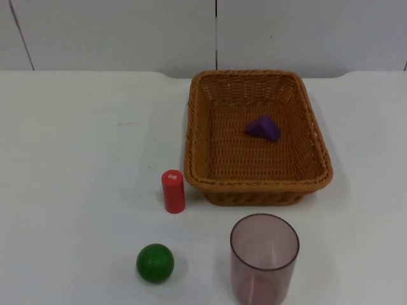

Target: Pick up the basket with the left hand and place the triangular block into the basket with the right hand.

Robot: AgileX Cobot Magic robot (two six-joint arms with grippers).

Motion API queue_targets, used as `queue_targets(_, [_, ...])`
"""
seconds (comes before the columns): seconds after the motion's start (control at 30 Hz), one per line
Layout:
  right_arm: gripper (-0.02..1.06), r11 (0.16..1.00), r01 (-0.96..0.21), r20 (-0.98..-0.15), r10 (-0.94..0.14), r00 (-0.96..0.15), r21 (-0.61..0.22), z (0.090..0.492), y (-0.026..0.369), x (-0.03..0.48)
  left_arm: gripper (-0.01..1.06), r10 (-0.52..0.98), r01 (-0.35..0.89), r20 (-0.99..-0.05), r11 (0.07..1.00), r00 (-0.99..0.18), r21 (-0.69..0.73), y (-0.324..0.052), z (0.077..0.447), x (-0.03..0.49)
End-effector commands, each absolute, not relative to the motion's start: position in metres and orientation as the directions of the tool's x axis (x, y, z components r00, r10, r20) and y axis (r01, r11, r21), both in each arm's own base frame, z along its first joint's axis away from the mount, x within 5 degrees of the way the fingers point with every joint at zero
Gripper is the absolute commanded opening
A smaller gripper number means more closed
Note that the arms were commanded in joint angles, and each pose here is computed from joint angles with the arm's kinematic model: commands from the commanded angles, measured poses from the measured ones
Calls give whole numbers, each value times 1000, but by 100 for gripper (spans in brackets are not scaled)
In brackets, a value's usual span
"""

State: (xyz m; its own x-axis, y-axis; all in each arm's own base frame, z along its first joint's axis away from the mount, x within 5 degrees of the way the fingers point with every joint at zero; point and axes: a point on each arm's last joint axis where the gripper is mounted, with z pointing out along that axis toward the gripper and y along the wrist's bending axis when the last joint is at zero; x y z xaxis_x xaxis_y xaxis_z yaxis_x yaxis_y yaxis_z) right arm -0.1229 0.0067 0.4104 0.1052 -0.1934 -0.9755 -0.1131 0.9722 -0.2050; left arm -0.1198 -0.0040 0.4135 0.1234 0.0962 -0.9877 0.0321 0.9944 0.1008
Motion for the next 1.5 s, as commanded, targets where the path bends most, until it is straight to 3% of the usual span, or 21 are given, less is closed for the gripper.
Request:
queue_targets(0.0, [105,984,-88,-987,-150,50,-154,405,4,-117,105,96,32,-990,994,107,100,-4,412,-119])
queue_targets(0.2, [105,995,-46,-990,-95,-106,-90,386,-1,-100,105,77,28,-994,996,74,80,-3,407,-113])
queue_targets(0.53, [105,1000,-11,-949,-27,-315,-25,335,-3,-46,105,46,42,-972,998,-230,37,-3,348,-51])
queue_targets(0.8, [105,1000,-14,-922,-30,-387,-27,300,-2,-17,105,46,47,-920,998,-389,29,-3,304,-21])
queue_targets(1.0, [105,1000,-20,-888,-29,-459,-22,280,-1,-7,105,45,48,-908,998,-417,28,-3,293,-14])
queue_targets(1.47, [105,1000,-12,-889,-13,-458,-8,280,-1,-7,105,29,42,-881,999,-473,11,-3,274,-5])
